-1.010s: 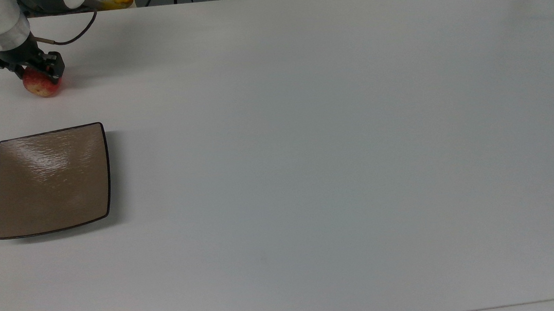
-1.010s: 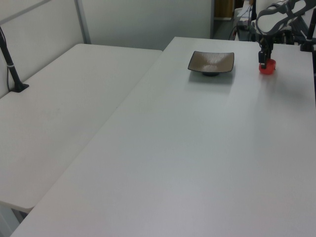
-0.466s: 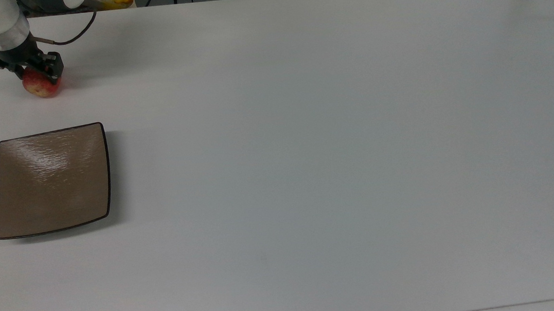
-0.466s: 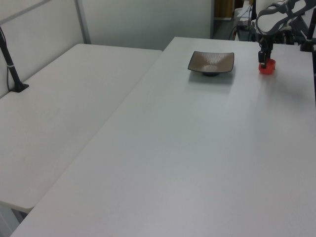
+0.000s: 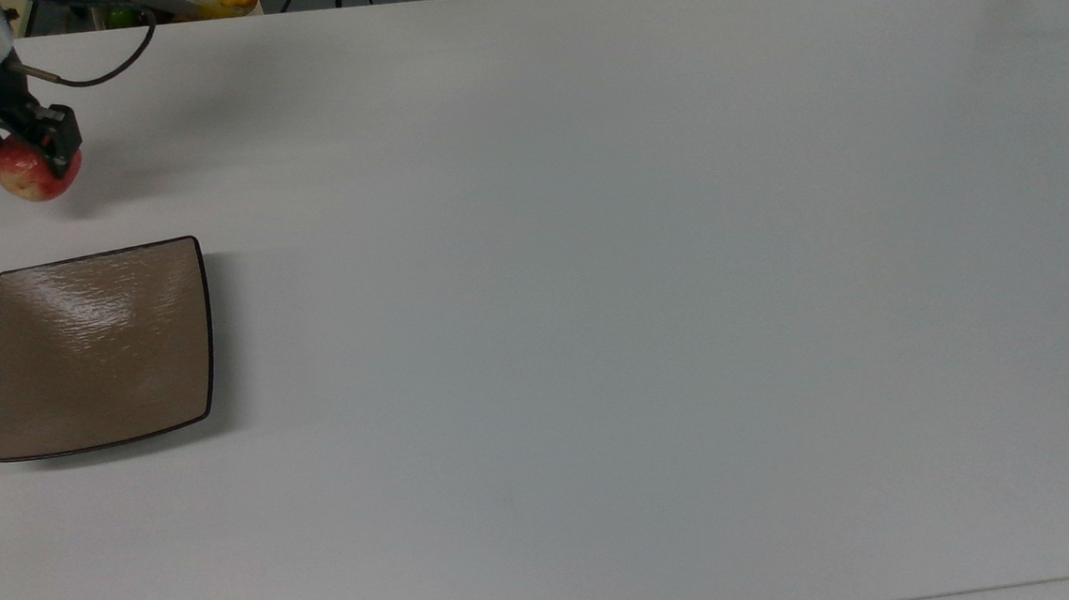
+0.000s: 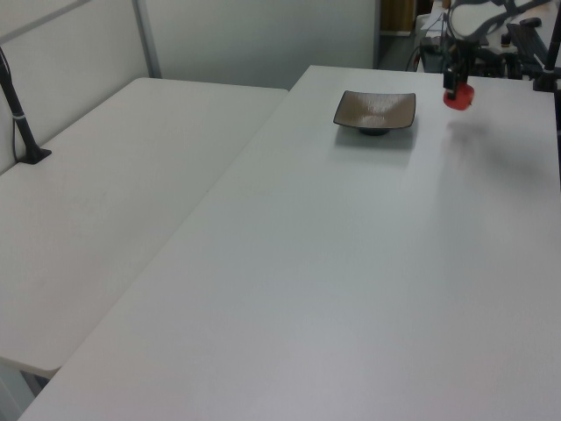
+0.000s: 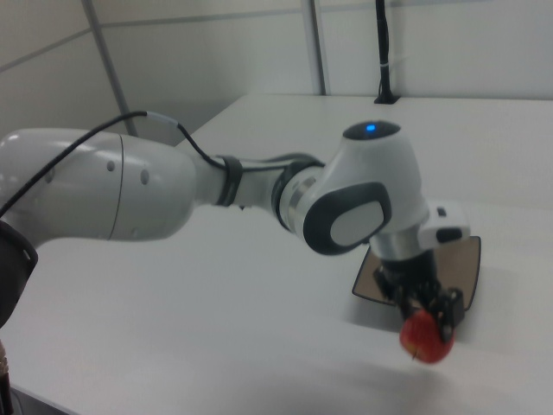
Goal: Apples placed on a ceramic plate
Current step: 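Carry the apple over the brown plate and lower it onto it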
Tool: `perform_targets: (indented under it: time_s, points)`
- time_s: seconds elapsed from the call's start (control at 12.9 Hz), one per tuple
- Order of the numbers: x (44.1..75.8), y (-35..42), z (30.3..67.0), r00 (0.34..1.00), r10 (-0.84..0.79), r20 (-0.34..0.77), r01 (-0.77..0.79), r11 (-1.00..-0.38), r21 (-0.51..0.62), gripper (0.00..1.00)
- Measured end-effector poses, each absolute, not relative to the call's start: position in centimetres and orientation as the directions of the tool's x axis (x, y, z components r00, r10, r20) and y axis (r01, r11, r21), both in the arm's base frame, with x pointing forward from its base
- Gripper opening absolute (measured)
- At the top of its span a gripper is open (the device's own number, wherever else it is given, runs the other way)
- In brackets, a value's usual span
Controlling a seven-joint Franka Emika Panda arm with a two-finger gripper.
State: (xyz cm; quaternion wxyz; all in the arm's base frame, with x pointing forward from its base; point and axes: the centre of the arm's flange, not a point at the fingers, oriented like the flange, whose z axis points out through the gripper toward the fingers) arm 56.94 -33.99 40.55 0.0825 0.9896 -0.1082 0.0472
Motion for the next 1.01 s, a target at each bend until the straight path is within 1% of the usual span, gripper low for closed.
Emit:
perform_targets:
  time_s: [0.08,0.16,0.31,0.39,0.54,0.7,0.78,0.93,1.01]
  points:
    - [57.7,-34.0,41.9,0.959,-0.223,0.176,-0.247,-0.96,0.129,0.68]
    - [58.7,-34.0,43.6,0.933,-0.244,0.266,-0.278,-0.956,0.097,0.68]
    - [59.9,-33.6,45.1,0.881,-0.29,0.374,-0.331,-0.942,0.05,0.68]
    - [60.7,-33.0,46.0,0.841,-0.314,0.439,-0.363,-0.931,0.028,0.68]
    - [62.1,-31.6,46.5,0.78,-0.359,0.513,-0.411,-0.911,-0.012,0.68]
    - [63.8,-30.0,45.9,0.721,-0.389,0.573,-0.441,-0.896,-0.054,0.68]
    - [64.7,-29.1,44.9,0.698,-0.403,0.593,-0.451,-0.89,-0.074,0.68]
    - [66.2,-27.9,42.6,0.678,-0.421,0.602,-0.463,-0.881,-0.095,0.68]
    - [66.6,-27.7,41.7,0.681,-0.423,0.598,-0.463,-0.881,-0.096,0.72]
